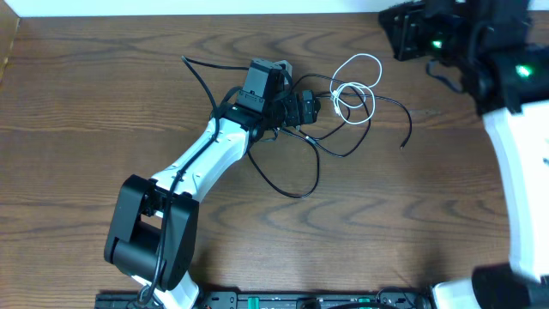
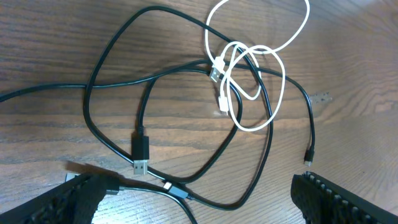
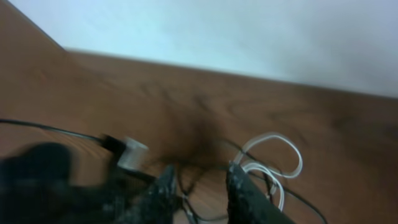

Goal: Untangle cables
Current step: 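Bring the right gripper down to grasp the white cable near the left gripper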

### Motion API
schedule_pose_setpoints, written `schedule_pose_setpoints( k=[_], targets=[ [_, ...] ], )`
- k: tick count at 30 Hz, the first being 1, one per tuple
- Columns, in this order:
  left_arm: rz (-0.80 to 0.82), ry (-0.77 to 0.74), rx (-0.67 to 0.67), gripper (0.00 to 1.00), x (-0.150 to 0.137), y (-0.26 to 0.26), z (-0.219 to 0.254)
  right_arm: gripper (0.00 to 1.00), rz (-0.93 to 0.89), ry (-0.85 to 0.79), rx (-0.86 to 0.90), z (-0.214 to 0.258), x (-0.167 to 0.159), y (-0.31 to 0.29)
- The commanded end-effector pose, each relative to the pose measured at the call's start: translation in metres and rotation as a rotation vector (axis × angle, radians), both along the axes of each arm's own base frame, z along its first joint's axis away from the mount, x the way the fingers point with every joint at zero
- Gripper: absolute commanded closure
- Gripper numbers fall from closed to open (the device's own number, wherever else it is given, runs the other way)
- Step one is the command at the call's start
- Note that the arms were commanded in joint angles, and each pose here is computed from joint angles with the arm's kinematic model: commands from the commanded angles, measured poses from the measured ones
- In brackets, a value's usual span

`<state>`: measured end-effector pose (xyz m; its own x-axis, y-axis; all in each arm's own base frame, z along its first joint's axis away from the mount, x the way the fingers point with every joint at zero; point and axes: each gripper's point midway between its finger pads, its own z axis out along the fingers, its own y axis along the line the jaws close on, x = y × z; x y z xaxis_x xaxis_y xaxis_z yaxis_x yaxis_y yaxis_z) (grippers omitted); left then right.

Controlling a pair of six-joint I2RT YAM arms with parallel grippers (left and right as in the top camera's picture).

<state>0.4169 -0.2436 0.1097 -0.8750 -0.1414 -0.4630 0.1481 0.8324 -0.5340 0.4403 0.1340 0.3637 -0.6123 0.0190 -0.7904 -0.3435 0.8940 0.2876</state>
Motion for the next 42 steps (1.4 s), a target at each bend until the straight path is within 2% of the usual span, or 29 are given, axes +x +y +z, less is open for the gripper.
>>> schedule_pose_setpoints(
  k=[1, 6, 8, 11, 15, 20, 28, 33, 42],
  targets=[
    [-0.011, -0.029, 0.015, 0.0, 0.003, -0.001, 0.007, 0.72, -0.036, 0.116, -0.034, -0.047, 0.02, -0.005],
    [-0.011, -0.018, 0.02, 0.0, 0.001, 0.0, 0.005, 0.65, -0.026, 0.269, -0.068, -0.114, 0.038, -0.001],
    [-0.011, -0.018, 0.02, 0.0, 0.001, 0.0, 0.005, 0.64, 0.054, 0.298, -0.094, -0.137, 0.04, 0.007],
    [-0.009, -0.018, 0.02, 0.0, 0.001, 0.001, 0.005, 0.65, 0.18, 0.33, -0.153, -0.171, 0.04, 0.016],
    [-0.008, -0.016, 0.022, 0.0, 0.001, 0.002, 0.004, 0.6, 0.269, 0.407, -0.218, -0.217, 0.036, 0.022],
    [-0.009, -0.016, 0.022, 0.0, 0.001, 0.002, 0.004, 0.62, 0.374, 0.501, -0.28, -0.269, 0.025, 0.026],
    [-0.008, -0.014, 0.022, 0.0, 0.001, 0.002, 0.004, 0.64, 0.485, 0.557, -0.329, -0.32, 0.018, 0.03],
    [-0.008, -0.009, 0.024, 0.0, 0.0, 0.002, 0.003, 0.69, 0.504, 0.576, -0.344, -0.346, 0.02, 0.03],
    [-0.008, -0.008, 0.024, 0.01, 0.0, 0.002, 0.003, 0.7, 0.493, 0.536, -0.348, -0.361, 0.034, 0.032]
  ],
)
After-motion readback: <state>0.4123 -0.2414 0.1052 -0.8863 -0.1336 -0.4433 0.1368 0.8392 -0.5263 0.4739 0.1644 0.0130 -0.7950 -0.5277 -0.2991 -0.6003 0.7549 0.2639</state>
